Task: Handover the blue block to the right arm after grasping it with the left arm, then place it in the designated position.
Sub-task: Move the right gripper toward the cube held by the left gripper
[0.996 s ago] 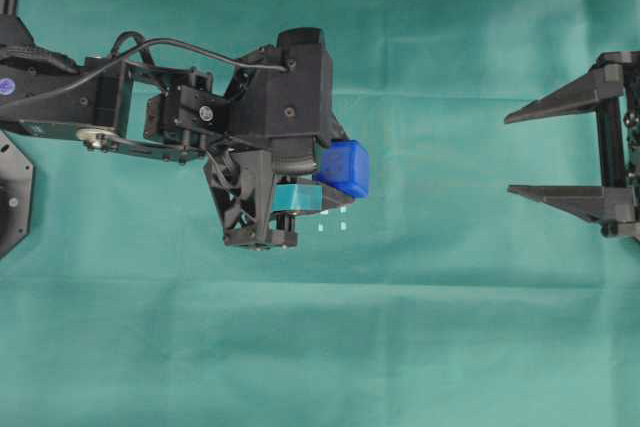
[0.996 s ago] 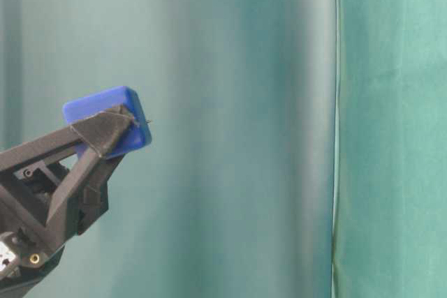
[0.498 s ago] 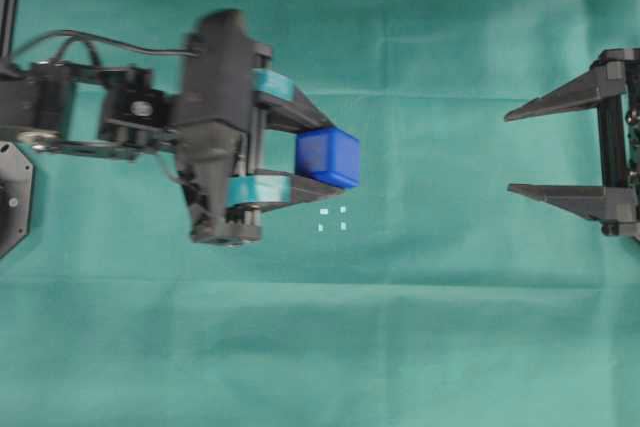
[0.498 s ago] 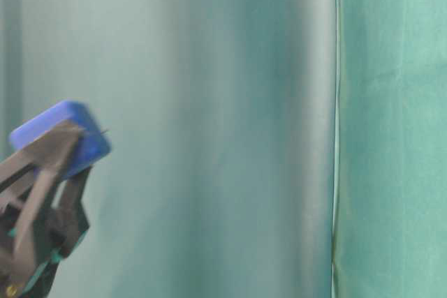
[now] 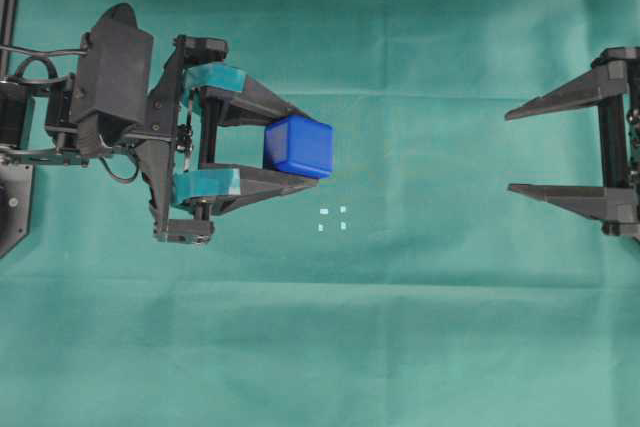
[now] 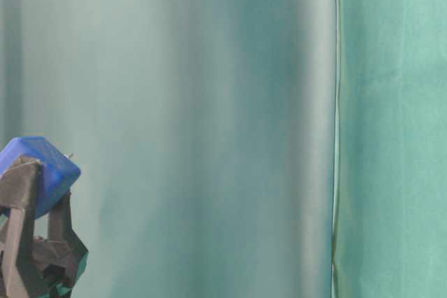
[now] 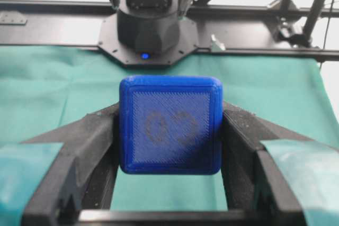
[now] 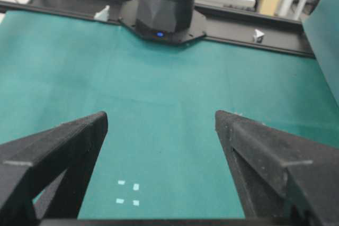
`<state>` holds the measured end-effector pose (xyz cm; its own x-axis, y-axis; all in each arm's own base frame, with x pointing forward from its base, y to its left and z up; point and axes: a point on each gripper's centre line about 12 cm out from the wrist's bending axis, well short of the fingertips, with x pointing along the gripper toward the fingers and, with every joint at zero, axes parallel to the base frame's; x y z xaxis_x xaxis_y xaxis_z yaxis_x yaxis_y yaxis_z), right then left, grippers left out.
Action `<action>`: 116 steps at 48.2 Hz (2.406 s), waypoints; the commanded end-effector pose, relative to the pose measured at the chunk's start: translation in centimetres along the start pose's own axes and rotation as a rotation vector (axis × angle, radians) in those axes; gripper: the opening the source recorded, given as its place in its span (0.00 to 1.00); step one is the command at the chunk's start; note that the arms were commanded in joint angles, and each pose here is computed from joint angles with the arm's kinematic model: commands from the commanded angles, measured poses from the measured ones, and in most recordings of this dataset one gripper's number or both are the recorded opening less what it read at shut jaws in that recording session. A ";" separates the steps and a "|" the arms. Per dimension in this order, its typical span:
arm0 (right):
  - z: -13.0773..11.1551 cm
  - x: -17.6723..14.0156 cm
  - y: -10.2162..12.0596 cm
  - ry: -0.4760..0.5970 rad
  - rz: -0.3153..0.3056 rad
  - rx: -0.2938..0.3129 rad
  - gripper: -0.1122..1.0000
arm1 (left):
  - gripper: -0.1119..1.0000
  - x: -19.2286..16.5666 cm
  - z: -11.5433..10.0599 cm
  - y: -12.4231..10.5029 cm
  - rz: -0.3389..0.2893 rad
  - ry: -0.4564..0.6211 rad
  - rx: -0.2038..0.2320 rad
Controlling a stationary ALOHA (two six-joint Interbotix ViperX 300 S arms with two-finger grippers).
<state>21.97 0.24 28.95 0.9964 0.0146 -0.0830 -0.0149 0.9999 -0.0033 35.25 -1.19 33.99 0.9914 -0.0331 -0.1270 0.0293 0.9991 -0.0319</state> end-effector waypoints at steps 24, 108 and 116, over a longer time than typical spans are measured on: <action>3.1 1.0 0.2 -0.028 0.013 -0.214 0.94 | 0.52 -0.4 1.2 -0.1 -0.004 -0.040 -0.001; 5.4 1.1 1.6 -0.169 0.051 -1.170 0.90 | 0.52 -0.5 1.1 -0.1 -0.004 -0.034 -0.032; 5.4 1.1 1.6 -0.169 0.050 -1.168 0.90 | 0.52 -0.5 1.1 -0.1 -0.004 -0.034 -0.032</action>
<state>23.29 1.75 32.99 0.9907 0.1357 -0.0082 -0.0602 0.3839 -0.9214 35.20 -1.18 33.98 0.9914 -0.0329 -0.1270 0.0252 0.9977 -0.0622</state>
